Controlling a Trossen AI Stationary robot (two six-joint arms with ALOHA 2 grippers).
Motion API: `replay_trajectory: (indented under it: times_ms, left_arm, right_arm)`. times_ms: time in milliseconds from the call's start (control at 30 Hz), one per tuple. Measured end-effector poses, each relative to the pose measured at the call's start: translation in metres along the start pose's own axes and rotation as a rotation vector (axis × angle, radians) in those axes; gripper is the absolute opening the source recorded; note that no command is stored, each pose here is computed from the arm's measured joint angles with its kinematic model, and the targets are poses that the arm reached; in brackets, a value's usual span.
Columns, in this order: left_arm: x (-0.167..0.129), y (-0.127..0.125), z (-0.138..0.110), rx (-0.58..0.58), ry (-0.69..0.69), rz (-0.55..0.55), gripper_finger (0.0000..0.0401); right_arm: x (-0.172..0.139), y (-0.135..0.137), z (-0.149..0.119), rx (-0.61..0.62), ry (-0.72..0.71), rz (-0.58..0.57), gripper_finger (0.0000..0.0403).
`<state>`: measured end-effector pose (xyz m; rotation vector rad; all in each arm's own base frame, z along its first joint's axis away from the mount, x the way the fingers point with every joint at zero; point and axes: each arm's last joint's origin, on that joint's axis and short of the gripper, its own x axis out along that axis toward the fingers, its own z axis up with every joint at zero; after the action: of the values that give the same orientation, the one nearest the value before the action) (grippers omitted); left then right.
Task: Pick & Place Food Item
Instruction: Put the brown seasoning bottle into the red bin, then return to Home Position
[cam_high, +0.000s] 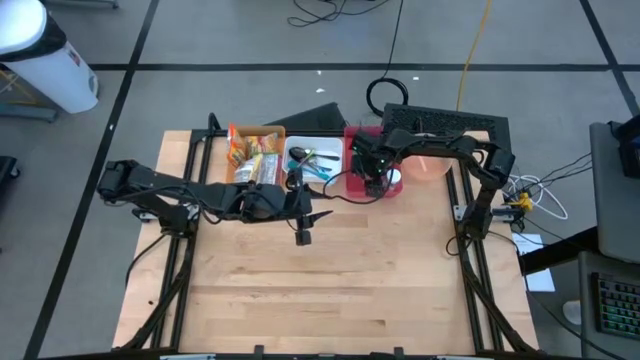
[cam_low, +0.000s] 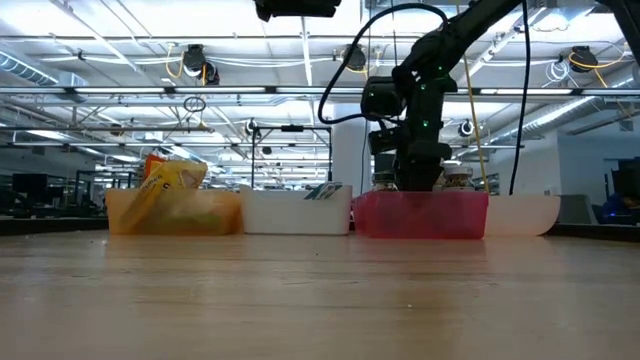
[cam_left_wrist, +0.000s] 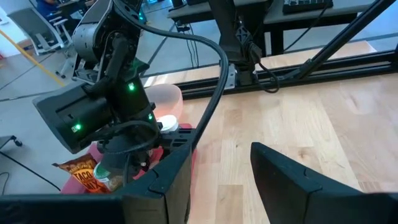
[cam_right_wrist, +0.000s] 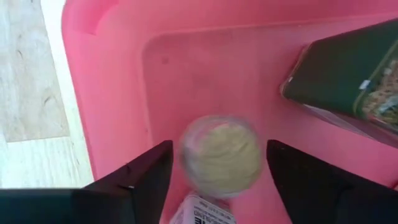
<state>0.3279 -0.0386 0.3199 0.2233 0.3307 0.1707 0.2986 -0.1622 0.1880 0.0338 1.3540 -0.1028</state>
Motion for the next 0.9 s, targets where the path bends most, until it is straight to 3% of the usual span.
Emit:
replay_trajectory:
  times_ms: [233,433,633,900]
  left_arm:
    - [0.001,0.0,-0.001,0.001,0.004,0.001,0.0172]
    - [0.001,0.0,-0.001,0.002,0.004,0.0,0.0172]
    - [0.001,0.0,0.001,-0.031,-0.016,0.003,0.0172]
    - [-0.003,-0.01,0.01,-0.038,-0.095,-0.031,0.0172]
  right_arm:
    - [-0.009,0.002,-0.003,0.001,0.0,-0.005,0.0287]
    - [-0.056,0.015,-0.01,-0.024,-0.091,-0.034,0.0291]
    - [-0.128,0.047,-0.028,-0.048,-0.312,-0.073,0.0283]
    - [-0.206,0.102,-0.074,-0.116,-0.71,0.174,0.0281]
